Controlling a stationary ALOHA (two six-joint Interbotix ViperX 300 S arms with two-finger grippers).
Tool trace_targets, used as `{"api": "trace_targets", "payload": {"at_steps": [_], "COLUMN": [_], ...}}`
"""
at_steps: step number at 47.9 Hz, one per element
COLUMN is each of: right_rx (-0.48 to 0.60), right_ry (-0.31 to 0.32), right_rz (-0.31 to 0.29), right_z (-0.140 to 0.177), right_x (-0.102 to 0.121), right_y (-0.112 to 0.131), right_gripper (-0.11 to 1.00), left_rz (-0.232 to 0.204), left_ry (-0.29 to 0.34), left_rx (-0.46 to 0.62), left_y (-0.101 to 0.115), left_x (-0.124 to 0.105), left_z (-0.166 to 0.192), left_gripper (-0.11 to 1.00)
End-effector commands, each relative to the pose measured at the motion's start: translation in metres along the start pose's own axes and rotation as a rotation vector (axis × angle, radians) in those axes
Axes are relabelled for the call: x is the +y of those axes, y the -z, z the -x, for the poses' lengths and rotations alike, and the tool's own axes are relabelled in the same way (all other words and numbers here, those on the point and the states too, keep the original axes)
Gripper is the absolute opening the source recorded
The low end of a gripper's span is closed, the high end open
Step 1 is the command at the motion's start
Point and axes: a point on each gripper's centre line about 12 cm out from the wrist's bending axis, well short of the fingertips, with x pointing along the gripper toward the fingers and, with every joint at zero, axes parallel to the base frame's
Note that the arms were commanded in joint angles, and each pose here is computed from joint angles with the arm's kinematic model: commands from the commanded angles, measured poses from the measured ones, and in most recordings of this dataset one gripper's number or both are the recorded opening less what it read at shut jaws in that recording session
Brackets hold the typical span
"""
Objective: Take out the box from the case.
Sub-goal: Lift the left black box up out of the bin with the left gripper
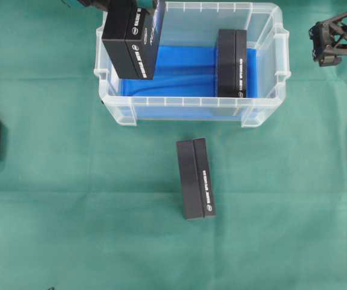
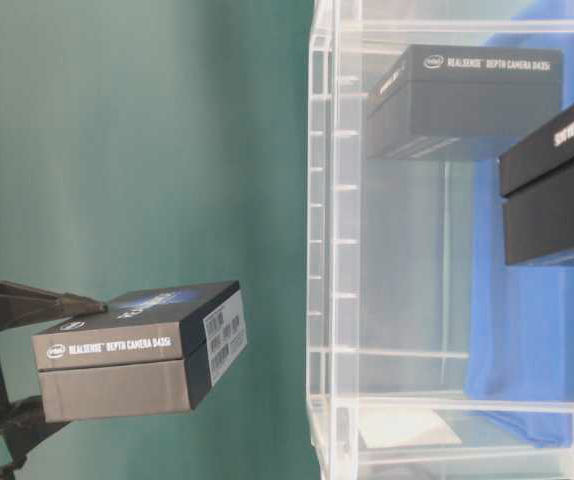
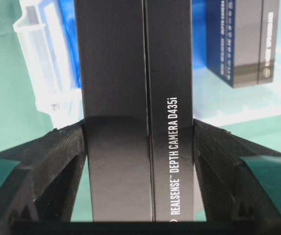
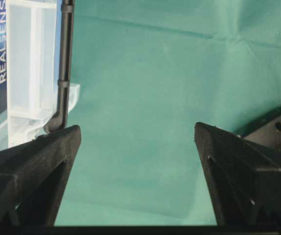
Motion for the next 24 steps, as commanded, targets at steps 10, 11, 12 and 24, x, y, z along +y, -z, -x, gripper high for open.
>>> {"api": "trace_targets", "payload": {"at_steps": [10, 11, 12, 24], "right_rx": [-0.011, -0.010, -0.011, -0.011], "right_ry": [-0.022, -0.023, -0.020, -0.022], "right_rz": [0.001, 0.001, 0.000, 0.000], "right_z": [0.0060, 0.0060, 0.0060, 0.0060], "right_x": [0.0008, 0.0008, 0.0005, 0.0006], "right_y": [-0.0010, -0.0009, -0.0013, -0.0013], "right_gripper": [0.92, 0.92, 0.92, 0.92], "left_rz": [0.005, 0.006, 0.004, 0.006], "left_ry": [0.044, 0.048, 0.049, 0.046], "left_rx": [-0.028, -0.030, -0.029, -0.031], "left_y": [-0.0019, -0.0019, -0.0014, -0.0020], "left_x": [0.0041, 0.0045, 0.0043, 0.0047], "left_z": [0.0201, 0.0220, 0.0220, 0.0215], "left_gripper": [0.62, 0.62, 0.62, 0.62]}}
